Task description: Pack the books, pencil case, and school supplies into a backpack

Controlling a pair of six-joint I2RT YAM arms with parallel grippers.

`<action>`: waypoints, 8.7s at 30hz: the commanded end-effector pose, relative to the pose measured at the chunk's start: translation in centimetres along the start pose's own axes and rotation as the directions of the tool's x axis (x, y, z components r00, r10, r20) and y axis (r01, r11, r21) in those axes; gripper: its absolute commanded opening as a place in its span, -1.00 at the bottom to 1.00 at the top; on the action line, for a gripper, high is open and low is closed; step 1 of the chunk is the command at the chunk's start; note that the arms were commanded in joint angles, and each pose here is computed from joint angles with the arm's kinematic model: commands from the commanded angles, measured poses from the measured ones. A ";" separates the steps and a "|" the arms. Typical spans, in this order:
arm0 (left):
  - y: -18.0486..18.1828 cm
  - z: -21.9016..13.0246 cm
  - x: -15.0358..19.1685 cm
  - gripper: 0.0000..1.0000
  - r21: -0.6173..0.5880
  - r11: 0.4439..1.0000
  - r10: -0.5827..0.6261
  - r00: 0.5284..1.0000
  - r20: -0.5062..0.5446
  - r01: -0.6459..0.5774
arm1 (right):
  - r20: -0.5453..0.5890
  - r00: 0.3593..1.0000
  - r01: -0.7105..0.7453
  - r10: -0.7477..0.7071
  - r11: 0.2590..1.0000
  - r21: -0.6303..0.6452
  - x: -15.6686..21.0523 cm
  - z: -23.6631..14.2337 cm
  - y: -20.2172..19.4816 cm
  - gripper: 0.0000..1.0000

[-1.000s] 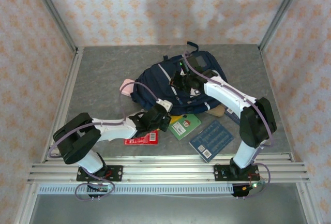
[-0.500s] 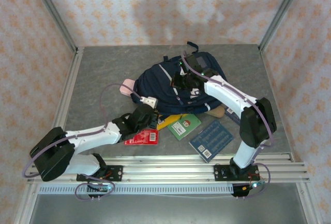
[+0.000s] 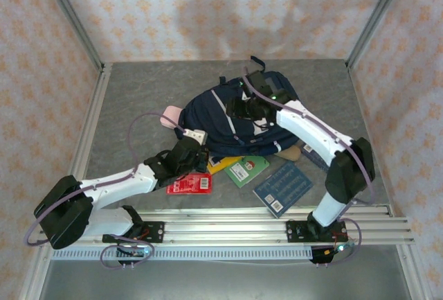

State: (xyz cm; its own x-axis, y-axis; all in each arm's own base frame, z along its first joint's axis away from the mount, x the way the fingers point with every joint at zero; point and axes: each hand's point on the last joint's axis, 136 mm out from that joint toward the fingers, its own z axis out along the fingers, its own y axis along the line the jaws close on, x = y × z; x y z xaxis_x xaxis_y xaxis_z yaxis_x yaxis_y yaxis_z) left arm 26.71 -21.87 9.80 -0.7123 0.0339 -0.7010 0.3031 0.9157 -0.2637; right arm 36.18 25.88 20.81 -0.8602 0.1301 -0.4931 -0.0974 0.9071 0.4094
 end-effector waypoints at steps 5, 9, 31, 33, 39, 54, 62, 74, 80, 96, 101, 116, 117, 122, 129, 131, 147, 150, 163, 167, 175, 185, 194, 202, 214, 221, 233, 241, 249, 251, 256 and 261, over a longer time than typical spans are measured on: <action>-2.5 -0.5 0.1 -1.00 0.096 0.995 0.009 1.000 -0.028 -0.006 | 0.100 0.853 -0.515 0.513 0.857 0.000 1.8 -5.9 -2.9 -0.56; -3.6 -0.6 0.0 -1.00 0.126 0.992 0.020 0.999 -0.029 -0.017 | 0.038 0.674 -0.738 0.737 0.675 -0.008 6.0 -5.0 -4.8 -0.62; -7.0 -1.9 -1.9 -1.00 0.192 0.978 0.072 0.997 0.021 -0.075 | -0.144 0.505 -0.858 0.851 0.514 0.023 13.9 0.7 -0.3 0.24; -7.2 -2.2 -1.9 -1.00 0.196 0.977 0.076 0.997 0.029 -0.081 | -0.119 0.513 -0.854 0.850 0.519 0.026 14.1 0.8 -0.7 0.16; -7.1 -2.7 -1.1 -1.00 0.194 0.977 0.086 0.996 0.035 -0.091 | 0.000 0.561 -0.828 0.828 0.561 0.027 12.5 1.8 -3.1 -0.22; -1.9 -1.8 -0.4 -1.00 0.009 0.999 0.044 0.999 0.031 -0.045 | 0.146 0.771 -0.629 0.621 0.777 0.020 9.2 -1.0 -5.9 -1.00; 0.3 -1.4 -2.2 -1.00 -0.048 0.999 -0.021 0.998 0.056 0.024 | 0.073 0.935 -0.349 0.346 0.936 0.034 8.9 -2.4 -5.0 -1.00; -0.1 1.7 -2.8 -1.00 -0.068 0.996 -0.059 0.998 0.000 0.059 | 0.076 0.947 -0.321 0.312 0.930 0.180 9.2 -5.3 -12.5 -1.00; -1.2 2.7 -3.2 -1.00 -0.017 0.998 -0.057 0.998 -0.016 0.057 | 0.071 0.944 -0.330 0.323 0.899 0.288 9.9 -5.5 -16.0 -0.88; -7.8 1.1 -5.2 -1.00 0.224 0.974 -0.036 0.999 0.017 0.032 | 0.008 0.680 -0.733 0.733 0.680 0.016 9.3 -9.2 -8.0 0.00; -9.2 0.0 -6.1 -1.00 0.244 0.970 -0.014 0.999 0.041 0.004 | -0.062 0.595 -0.804 0.802 0.594 -0.033 9.6 -7.6 -4.3 0.06; -10.3 -1.2 -6.1 -1.00 0.264 0.964 -0.004 0.998 0.068 -0.014 | -0.083 0.397 -0.917 0.914 0.399 0.011 12.3 -2.6 -3.3 0.16; -10.2 -1.1 -6.0 -1.00 0.263 0.965 -0.007 0.998 0.067 -0.011 | -0.082 0.393 -0.918 0.916 0.395 0.017 12.6 -2.3 -3.4 0.16; -10.3 -1.0 -5.3 -1.00 0.278 0.961 -0.018 0.998 0.063 0.000 | -0.032 0.393 -0.917 0.919 0.394 0.054 13.0 -0.7 -4.7 0.16; -10.5 -0.4 -3.9 -1.00 0.275 0.961 -0.008 0.999 0.043 -0.004 | -0.003 0.414 -0.909 0.910 0.413 0.045 11.8 0.7 -4.6 0.07; -10.4 -0.2 -3.6 -1.00 0.271 0.963 -0.007 0.999 0.040 -0.004 | 0.007 0.412 -0.911 0.911 0.411 0.043 11.6 0.8 -4.8 0.03; -7.0 -0.1 -4.0 -1.00 0.136 0.991 -0.019 0.998 0.055 0.012 | 0.090 0.584 -0.812 0.807 0.579 0.072 9.7 -1.5 -7.3 -1.00; -6.0 -0.1 -4.5 -1.00 0.123 0.992 -0.047 0.997 0.058 0.040 | 0.071 0.636 -0.772 0.768 0.633 0.066 9.4 -2.0 -7.3 -1.00; -3.7 0.1 -6.9 -1.00 0.087 0.993 -0.088 0.994 0.067 0.082 | 0.000 0.782 -0.622 0.623 0.781 -0.057 6.2 -5.5 -7.2 -1.00; -2.9 0.5 -7.3 -1.00 0.083 0.991 -0.113 0.992 0.065 0.107 | -0.051 0.830 -0.558 0.556 0.826 -0.076 5.9 -6.4 -7.2 -1.00; -1.5 1.6 -9.0 -1.00 0.077 0.984 -0.164 0.984 0.067 0.158 | -0.070 0.881 -0.473 0.469 0.876 -0.090 6.3 -7.6 -8.2 -1.00; 1.2 3.9 -10.8 -1.00 0.056 0.960 -0.278 0.957 0.081 0.274 | -0.086 0.901 -0.434 0.425 0.886 -0.165 6.1 -8.6 -8.3 -1.00; 3.5 6.9 -12.4 -1.00 0.037 0.941 -0.338 0.937 0.081 0.336 | -0.106 0.931 -0.363 0.348 0.906 -0.218 6.3 -9.0 -7.4 -1.00; 4.9 9.4 -13.7 -1.00 0.028 0.934 -0.358 0.930 0.081 0.357 | -0.125 0.937 -0.347 0.325 0.901 -0.261 6.4 -9.0 -6.8 -1.00; 5.8 11.7 -15.1 -1.00 0.099 0.916 -0.395 0.916 0.066 0.388 | -0.132 0.939 -0.343 0.317 0.892 -0.293 6.4 -9.1 -7.0 -1.00; 2.8 11.3 -15.1 -1.00 0.248 0.883 -0.418 0.908 0.035 0.398 | -0.062 0.887 -0.459 0.459 0.888 0.010 6.7 -7.9 -12.4 -0.12; -2.6 8.9 -12.0 -1.00 0.308 0.886 -0.359 0.933 -0.017 0.346 | 0.023 0.981 -0.187 0.191 0.977 -0.104 5.3 -10.6 -7.6 0.21; -4.9 6.0 -12.4 -1.00 0.358 0.880 -0.334 0.943 0.000 0.312 | 0.185 0.827 0.540 -0.532 0.841 0.004 5.7 -7.5 -2.8 0.16; -4.9 4.8 -12.2 -1.00 0.356 0.886 -0.319 0.948 0.007 0.295 | 0.048 0.660 0.752 -0.750 0.659 -0.030 7.7 -2.4 -2.7 0.23; -5.0 4.8 -12.1 -1.00 0.358 0.886 -0.318 0.948 0.005 0.295 | 0.010 0.652 0.757 -0.758 0.650 -0.073 8.9 -1.2 -2.6 0.24; -4.8 4.8 -12.1 -1.00 0.344 0.897 -0.299 0.954 0.006 0.279 | -0.055 0.624 0.781 -0.780 0.624 0.015 9.4 0.9 -4.3 0.11; -3.8 4.9 -12.2 -1.00 0.297 0.919 -0.278 0.960 0.016 0.261 | -0.104 0.611 0.787 -0.784 0.588 0.186 7.6 1.2 -6.9 -1.00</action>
State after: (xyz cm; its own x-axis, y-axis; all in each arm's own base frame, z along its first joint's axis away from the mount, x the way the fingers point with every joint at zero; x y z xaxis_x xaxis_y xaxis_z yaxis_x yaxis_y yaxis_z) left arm 36.43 -27.89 12.39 -0.8206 -0.2195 -0.5277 0.2122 0.7402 -0.6380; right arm 29.08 23.31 13.67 -0.5033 -0.6465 -0.5733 -0.7123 0.6860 -0.1482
